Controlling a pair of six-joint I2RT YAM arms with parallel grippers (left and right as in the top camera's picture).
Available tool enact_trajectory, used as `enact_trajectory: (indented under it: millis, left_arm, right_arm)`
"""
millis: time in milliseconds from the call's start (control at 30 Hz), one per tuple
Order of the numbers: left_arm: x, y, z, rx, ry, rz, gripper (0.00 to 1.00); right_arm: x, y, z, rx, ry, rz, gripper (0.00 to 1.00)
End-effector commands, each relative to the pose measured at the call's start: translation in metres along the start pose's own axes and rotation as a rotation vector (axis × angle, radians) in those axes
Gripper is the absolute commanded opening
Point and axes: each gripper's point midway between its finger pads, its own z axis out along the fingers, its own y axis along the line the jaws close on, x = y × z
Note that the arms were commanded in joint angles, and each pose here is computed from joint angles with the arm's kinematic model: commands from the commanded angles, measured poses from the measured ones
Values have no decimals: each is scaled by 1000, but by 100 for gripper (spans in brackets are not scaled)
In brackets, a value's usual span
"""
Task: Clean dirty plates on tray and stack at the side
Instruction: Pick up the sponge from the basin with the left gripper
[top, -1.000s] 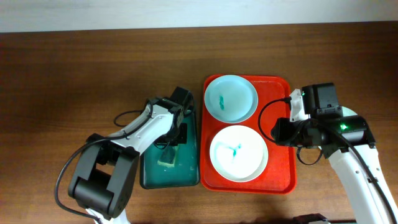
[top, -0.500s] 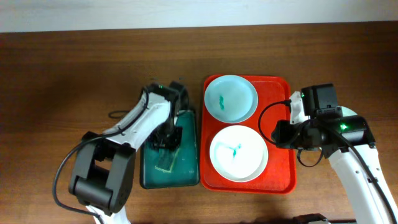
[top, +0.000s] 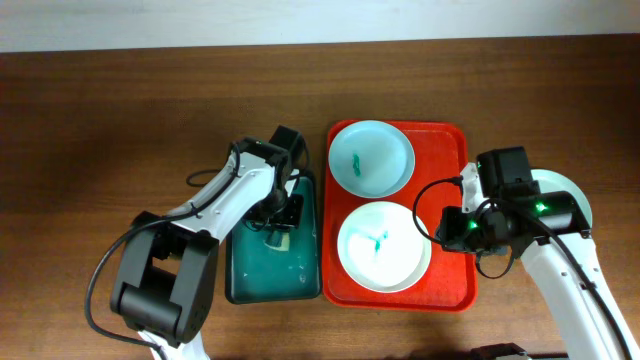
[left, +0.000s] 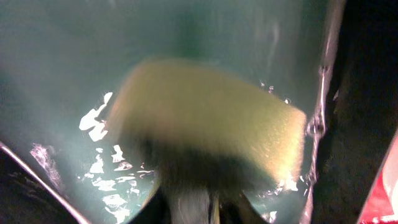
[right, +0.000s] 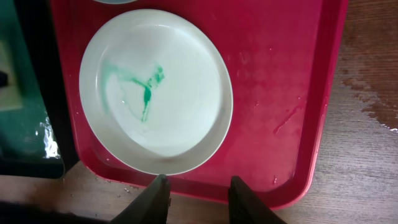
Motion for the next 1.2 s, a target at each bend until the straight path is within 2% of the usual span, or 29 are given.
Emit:
enact_trajectory:
  millis: [0,33,67,100,233,333,367,400,567,733,800,867,1033,1100,1167]
  left_arm:
    - [-10,10,-8,-57,-50,9,30]
    - [-9,10,-7,-57,-46,9,33]
    - [-8,10,-6,-57,-43,8,44]
    - [-8,10,-5,-56,-41,8,48]
    - [-19,-12,4,43,-96,29,40]
    - [-12,-19,20,28,-98,65,15]
    - [-9,-20,23,25,-94,70,10]
    - [-8,-19,25,23,-90,70,0]
    - [-5,-14,11,2,-64,60,0]
    - [-11,-22,-71,19,-127,62,0]
    - [-18,-33,-111,53,-208,79,0]
    - [-23,-42,-130,72,-267,97,0]
    - [-22,-41,-130,71,-260,97,0]
    - [-22,-42,-130,75,-263,98,0]
    - [-25,-45,-131,89,-274,101,0]
  right_arm:
    - [0,1,2,0,3,-15,33]
    - [1,1,2,0,4,-15,33]
    - [1,1,2,0,4,-15,33]
    - [0,1,2,0,3,-15,33]
    - [1,1,2,0,3,-15,33]
    - [3,1,3,3,13,-13,33]
    - [4,0,4,4,16,-12,33]
    - [6,-1,7,5,23,-11,34]
    - [19,-7,20,16,71,0,33]
    - [8,-9,32,22,63,7,33]
    - [6,-12,52,34,123,35,33]
    - [2,-16,74,43,173,48,33]
    - [0,-47,118,71,279,132,31]
    - [8,-24,118,-182,325,94,29]
    - [21,-25,128,-190,337,101,25]
